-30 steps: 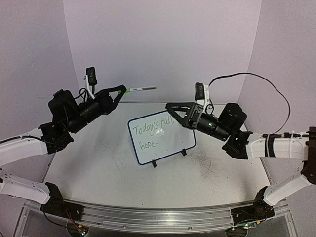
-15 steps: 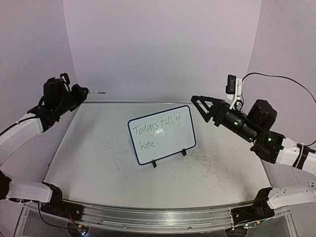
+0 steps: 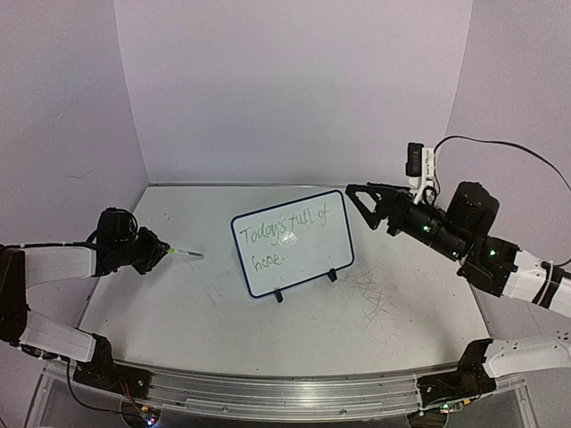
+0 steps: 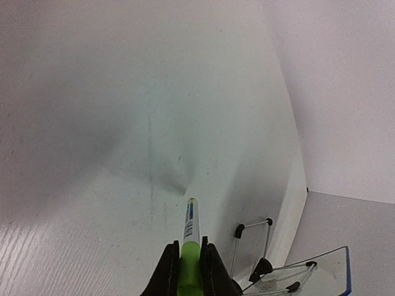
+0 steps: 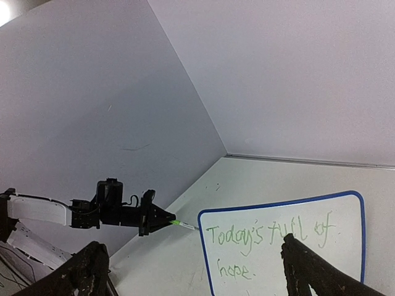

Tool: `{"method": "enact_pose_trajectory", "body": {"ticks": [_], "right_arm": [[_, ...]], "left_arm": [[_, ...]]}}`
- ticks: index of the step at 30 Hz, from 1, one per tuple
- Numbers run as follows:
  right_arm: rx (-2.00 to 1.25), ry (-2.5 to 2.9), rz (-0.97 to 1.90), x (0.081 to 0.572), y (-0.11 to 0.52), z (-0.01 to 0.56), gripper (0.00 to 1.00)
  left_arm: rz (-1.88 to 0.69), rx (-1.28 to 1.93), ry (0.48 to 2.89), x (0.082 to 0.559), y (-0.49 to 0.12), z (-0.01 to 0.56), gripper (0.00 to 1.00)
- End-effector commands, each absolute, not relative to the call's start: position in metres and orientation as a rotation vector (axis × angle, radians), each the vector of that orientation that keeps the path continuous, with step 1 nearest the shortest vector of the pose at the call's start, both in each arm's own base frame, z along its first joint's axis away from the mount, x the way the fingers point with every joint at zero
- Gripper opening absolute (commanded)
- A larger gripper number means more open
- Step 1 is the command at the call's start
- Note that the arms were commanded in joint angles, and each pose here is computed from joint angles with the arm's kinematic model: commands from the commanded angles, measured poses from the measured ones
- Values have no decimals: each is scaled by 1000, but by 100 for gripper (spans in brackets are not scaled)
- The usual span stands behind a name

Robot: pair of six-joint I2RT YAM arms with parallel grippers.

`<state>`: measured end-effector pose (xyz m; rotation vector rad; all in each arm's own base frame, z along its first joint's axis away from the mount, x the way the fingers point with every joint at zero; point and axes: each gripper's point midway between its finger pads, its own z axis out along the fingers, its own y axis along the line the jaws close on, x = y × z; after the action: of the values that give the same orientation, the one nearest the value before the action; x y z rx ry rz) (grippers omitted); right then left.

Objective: Write a sentence on the whiteboard
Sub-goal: Place the whiteboard marker in the corner of the board, then reset both arms

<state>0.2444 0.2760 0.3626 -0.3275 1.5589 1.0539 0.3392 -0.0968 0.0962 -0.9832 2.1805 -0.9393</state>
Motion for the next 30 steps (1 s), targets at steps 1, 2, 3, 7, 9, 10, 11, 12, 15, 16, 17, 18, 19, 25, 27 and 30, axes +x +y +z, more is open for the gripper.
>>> {"method": "enact_pose_trajectory", "body": {"ticks": [1, 2, 3, 7, 9, 10, 11, 12, 15, 16, 17, 18, 19, 25, 27, 30], "right_arm": [[-313, 1503, 1043, 241, 268, 381, 98], [-311, 1504, 1042, 241, 268, 382, 98], [-311, 1504, 1044, 241, 268, 382, 98], [-301, 1502, 1034, 242, 266, 384, 98], [-290, 1504, 1008, 244, 262, 386, 98], [-284, 1515, 985, 247, 261, 386, 98], [-272, 1521, 963, 249, 258, 388, 98], [-252, 1526, 938, 252, 254, 392, 98], [-183, 1561, 817, 263, 237, 404, 98], [-171, 1562, 774, 265, 231, 410, 98], [-161, 1562, 731, 267, 225, 416, 98], [-154, 1558, 691, 268, 219, 422, 98], [-150, 1555, 654, 268, 213, 428, 98], [-113, 1482, 512, 256, 172, 480, 98], [-113, 1441, 495, 246, 160, 496, 98], [-99, 1383, 453, 235, 140, 520, 98]], "left_arm": [[-1020, -1209, 2101, 333, -92, 80, 0], [-1007, -1248, 2090, 330, -89, 76, 1], [-992, -1290, 2082, 325, -85, 69, 3], [-964, -1404, 2047, 312, -76, 56, 15], [-949, -1406, 2041, 310, -74, 57, 27], [-944, -1407, 2035, 309, -73, 59, 34], [-936, -1408, 2031, 308, -71, 60, 40], [-930, -1405, 2026, 307, -70, 63, 44], [-912, -1368, 2000, 309, -65, 81, 56], [-891, -1357, 1994, 309, -62, 89, 63], [-870, -1344, 1987, 309, -59, 98, 69], [-849, -1323, 1976, 310, -56, 110, 74], [-827, -1305, 1959, 311, -52, 123, 79], [-806, -1230, 1840, 307, -38, 200, 99], [-791, -1074, 1806, 311, -38, 242, 99], [-773, -697, 1747, 321, -52, 326, 99]]}}
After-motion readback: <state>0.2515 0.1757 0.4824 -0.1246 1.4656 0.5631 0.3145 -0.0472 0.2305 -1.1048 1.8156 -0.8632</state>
